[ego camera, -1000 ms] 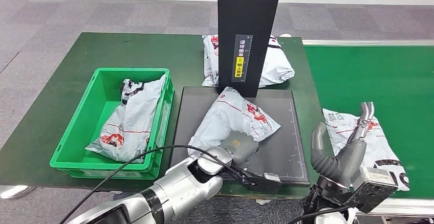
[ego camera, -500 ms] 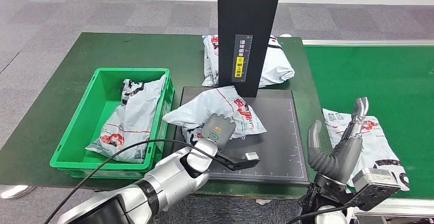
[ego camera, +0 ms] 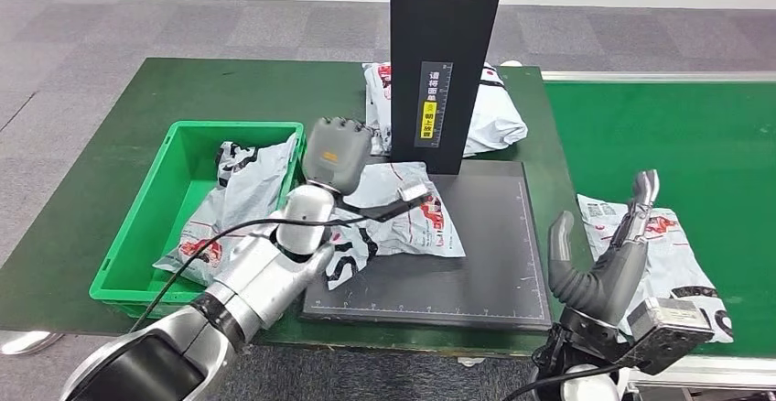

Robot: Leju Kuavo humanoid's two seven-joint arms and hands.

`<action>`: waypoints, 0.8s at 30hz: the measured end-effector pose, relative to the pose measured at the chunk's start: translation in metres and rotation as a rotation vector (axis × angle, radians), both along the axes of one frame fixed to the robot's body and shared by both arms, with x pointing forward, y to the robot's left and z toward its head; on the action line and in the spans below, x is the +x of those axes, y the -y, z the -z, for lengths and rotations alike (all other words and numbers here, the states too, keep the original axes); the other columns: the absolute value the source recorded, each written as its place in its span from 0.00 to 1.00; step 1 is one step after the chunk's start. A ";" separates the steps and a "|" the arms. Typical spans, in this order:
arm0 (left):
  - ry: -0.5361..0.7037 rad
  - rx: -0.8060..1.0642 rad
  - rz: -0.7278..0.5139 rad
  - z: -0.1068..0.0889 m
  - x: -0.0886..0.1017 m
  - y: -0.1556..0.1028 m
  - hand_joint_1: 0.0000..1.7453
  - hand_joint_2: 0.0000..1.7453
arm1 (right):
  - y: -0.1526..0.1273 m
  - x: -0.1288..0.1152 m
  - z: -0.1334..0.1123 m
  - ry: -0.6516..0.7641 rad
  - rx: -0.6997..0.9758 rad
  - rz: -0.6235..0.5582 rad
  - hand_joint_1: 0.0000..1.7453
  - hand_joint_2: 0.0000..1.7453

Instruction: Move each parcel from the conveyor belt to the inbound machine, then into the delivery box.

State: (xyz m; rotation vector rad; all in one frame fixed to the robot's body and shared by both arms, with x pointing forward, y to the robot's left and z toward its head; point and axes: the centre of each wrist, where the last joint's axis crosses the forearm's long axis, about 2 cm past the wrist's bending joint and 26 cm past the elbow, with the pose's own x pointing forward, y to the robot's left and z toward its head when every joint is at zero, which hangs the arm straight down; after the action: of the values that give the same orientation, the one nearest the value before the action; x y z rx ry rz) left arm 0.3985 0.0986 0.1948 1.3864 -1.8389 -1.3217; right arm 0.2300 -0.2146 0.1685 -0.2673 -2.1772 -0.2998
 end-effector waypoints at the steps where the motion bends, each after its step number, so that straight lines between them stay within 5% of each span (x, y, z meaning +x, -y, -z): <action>1: 0.015 -0.023 -0.013 -0.006 0.003 -0.005 1.00 1.00 | 0.001 -0.001 0.001 0.000 0.002 0.005 0.00 1.00; 24: 0.107 -0.158 -0.098 -0.031 0.012 -0.038 1.00 1.00 | 0.004 -0.007 0.008 -0.014 0.022 0.020 0.00 1.00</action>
State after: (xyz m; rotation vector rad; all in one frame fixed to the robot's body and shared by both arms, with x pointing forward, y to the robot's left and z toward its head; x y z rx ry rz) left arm 0.4106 0.1369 0.2255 1.4666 -1.8746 -1.0489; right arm 0.2229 -0.2183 0.1604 -0.2780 -2.1572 -0.3321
